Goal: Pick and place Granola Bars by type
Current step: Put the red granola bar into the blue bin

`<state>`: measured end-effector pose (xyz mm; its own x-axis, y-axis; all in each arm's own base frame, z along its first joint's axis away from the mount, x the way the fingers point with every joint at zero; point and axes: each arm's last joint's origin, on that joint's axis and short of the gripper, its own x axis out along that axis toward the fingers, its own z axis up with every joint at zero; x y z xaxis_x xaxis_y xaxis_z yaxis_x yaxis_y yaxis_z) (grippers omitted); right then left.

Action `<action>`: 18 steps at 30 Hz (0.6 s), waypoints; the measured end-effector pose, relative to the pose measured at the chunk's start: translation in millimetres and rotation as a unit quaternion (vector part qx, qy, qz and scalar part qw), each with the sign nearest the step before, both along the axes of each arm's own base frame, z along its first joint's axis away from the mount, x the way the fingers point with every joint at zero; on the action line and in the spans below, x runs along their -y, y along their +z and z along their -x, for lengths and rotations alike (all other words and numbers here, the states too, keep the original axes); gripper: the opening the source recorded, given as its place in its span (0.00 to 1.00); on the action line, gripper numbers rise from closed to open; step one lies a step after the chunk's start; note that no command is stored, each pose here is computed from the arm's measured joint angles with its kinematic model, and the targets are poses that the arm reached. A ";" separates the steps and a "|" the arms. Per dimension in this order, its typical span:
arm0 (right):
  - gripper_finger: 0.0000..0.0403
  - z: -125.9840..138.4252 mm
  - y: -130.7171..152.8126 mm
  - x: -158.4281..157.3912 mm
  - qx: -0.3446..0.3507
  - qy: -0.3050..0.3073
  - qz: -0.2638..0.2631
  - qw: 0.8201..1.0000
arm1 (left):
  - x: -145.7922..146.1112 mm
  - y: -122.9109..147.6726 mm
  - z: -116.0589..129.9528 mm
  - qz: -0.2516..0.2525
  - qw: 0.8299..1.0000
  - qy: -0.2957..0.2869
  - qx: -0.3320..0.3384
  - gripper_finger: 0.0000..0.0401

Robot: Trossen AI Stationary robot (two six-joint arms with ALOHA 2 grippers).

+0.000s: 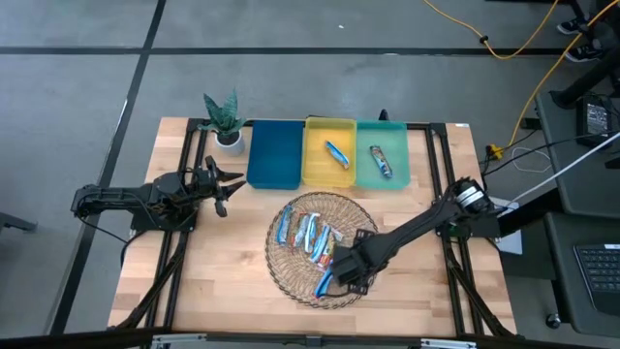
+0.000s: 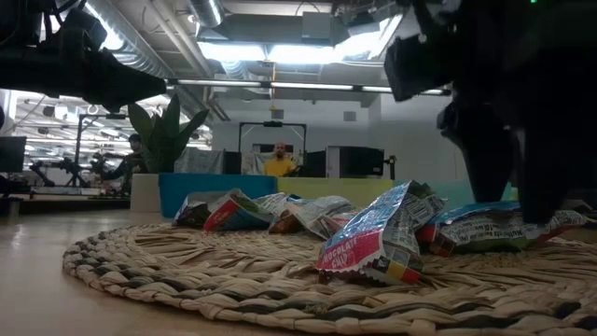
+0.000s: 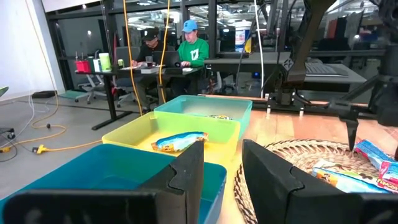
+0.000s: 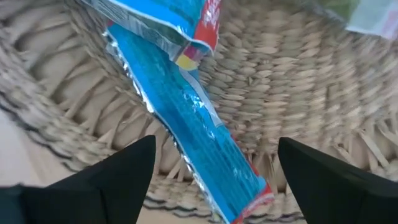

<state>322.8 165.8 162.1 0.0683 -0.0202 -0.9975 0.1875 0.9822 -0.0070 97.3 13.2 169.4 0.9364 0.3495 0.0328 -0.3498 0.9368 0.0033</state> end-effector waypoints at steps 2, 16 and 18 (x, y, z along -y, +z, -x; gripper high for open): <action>0.84 -1.0 -5.6 -0.5 -0.007 0.006 0.004 1.000 | 0.0 0.0 0.0 0.000 1.000 0.000 0.000 0.26; 0.62 -2.7 -12.6 0.1 -0.016 0.006 0.005 1.000 | 0.0 0.1 0.0 0.000 1.000 0.000 0.000 0.26; 0.58 -2.7 -12.6 0.1 -0.016 0.006 0.005 1.000 | 0.0 0.0 0.0 0.000 1.000 0.000 0.000 0.26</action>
<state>325.5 165.8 149.5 0.0366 -0.0286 -0.9989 0.1755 0.9842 -0.0217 97.3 13.2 169.4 0.9363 0.3496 0.0328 -0.3499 0.9368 0.0033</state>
